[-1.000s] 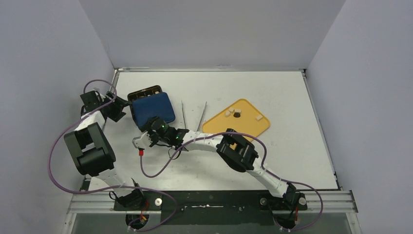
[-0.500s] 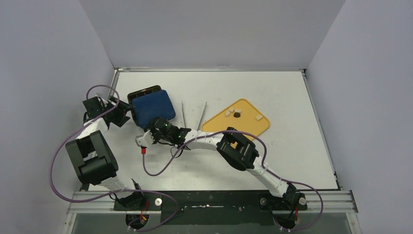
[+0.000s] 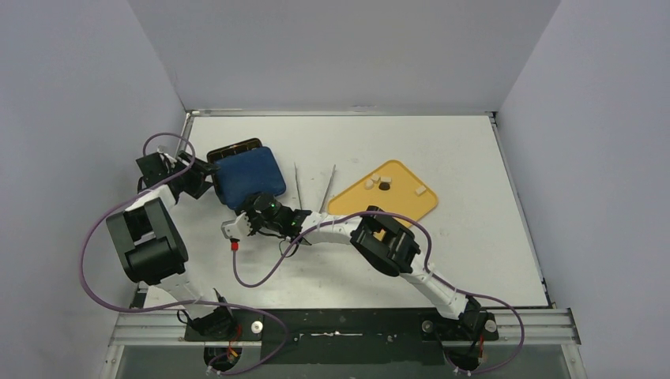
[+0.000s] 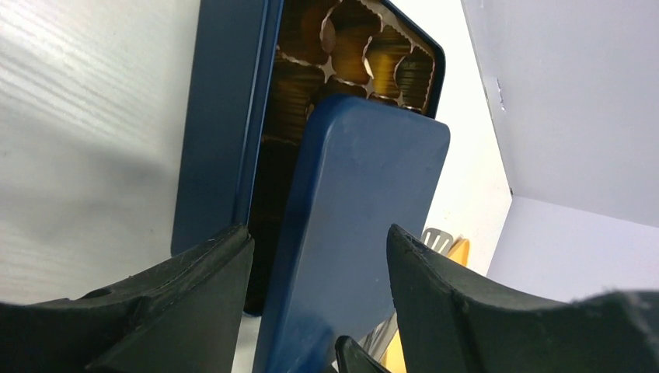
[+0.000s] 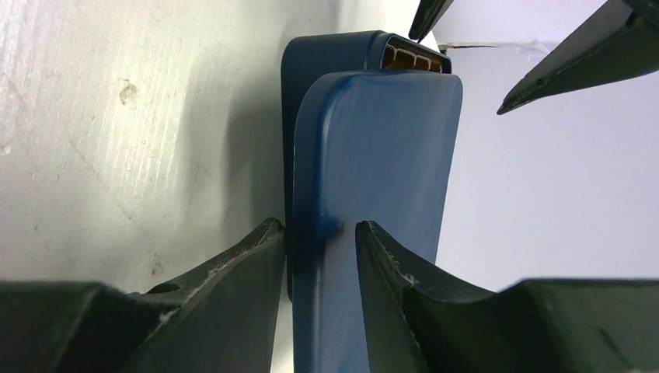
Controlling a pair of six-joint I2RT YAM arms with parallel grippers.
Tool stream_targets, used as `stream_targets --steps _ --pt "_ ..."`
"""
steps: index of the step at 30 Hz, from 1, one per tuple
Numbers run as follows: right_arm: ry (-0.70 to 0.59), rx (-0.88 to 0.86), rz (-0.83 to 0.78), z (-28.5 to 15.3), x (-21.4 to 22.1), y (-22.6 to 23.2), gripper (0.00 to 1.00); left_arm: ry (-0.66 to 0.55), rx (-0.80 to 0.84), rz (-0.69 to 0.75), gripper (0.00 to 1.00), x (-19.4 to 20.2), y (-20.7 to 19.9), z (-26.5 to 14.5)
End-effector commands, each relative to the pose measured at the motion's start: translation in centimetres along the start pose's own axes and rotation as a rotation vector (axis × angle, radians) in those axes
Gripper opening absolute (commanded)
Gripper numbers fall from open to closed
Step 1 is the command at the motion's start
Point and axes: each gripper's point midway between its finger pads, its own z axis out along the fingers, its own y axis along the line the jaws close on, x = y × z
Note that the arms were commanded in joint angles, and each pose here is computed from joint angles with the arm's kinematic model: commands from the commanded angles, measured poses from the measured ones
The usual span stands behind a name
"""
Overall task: Pack the chocolate
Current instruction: Close the box lid on the packing box.
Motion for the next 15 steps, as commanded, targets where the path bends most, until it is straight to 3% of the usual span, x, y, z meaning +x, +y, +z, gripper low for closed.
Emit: stream_targets --steps 1,15 --pt "-0.066 0.126 0.031 -1.9 -2.1 -5.9 0.39 -0.063 0.075 0.095 0.61 -2.6 -2.5 0.9" --pt "-0.084 0.146 0.034 -1.8 -2.6 -6.6 0.37 -0.027 0.148 0.084 0.59 -2.0 -3.5 3.8"
